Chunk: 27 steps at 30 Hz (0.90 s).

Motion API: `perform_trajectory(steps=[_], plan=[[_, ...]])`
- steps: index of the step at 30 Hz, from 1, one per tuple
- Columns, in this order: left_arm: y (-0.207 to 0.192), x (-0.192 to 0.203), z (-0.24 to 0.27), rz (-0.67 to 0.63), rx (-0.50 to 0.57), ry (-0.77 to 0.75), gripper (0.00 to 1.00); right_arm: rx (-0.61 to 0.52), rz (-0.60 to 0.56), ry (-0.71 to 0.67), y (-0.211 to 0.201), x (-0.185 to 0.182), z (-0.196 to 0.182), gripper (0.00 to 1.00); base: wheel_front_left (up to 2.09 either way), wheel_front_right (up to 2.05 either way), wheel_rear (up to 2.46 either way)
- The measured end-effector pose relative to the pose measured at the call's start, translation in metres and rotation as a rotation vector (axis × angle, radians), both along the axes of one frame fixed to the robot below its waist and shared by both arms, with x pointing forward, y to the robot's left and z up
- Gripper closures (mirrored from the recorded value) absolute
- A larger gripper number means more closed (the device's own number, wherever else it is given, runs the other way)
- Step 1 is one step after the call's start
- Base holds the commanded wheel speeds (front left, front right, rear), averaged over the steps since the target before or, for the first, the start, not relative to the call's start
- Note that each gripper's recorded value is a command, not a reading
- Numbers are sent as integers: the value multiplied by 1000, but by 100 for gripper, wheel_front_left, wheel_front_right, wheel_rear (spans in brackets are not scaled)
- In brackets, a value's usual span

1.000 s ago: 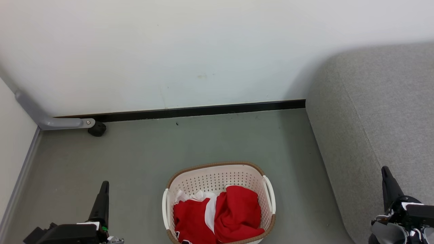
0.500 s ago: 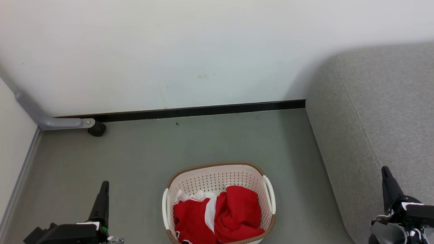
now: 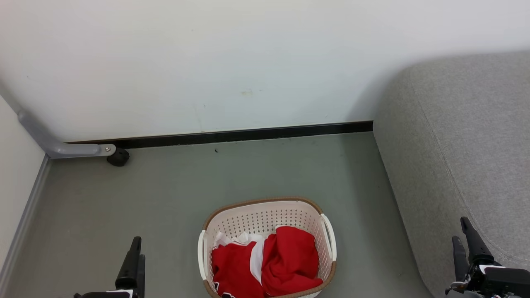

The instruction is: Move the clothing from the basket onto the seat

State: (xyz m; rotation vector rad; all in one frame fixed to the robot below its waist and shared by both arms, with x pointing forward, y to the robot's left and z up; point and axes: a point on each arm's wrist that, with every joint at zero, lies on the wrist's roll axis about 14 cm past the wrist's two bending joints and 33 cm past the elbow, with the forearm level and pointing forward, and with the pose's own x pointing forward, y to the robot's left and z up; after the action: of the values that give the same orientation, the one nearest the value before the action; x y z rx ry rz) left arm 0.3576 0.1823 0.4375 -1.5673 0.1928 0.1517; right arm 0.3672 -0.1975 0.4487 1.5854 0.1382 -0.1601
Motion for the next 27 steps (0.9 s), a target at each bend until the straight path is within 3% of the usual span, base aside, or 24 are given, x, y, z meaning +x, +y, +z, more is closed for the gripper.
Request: perform_trajectory(steps=[17,27], plan=[[-12,14,5,-25,85,-14,0,-125,56,-26,7,14,12,0,0,0,0],[-23,20,5,-83,205,-15,0,-283,140,-34,18,21,15,0,0,0,0]])
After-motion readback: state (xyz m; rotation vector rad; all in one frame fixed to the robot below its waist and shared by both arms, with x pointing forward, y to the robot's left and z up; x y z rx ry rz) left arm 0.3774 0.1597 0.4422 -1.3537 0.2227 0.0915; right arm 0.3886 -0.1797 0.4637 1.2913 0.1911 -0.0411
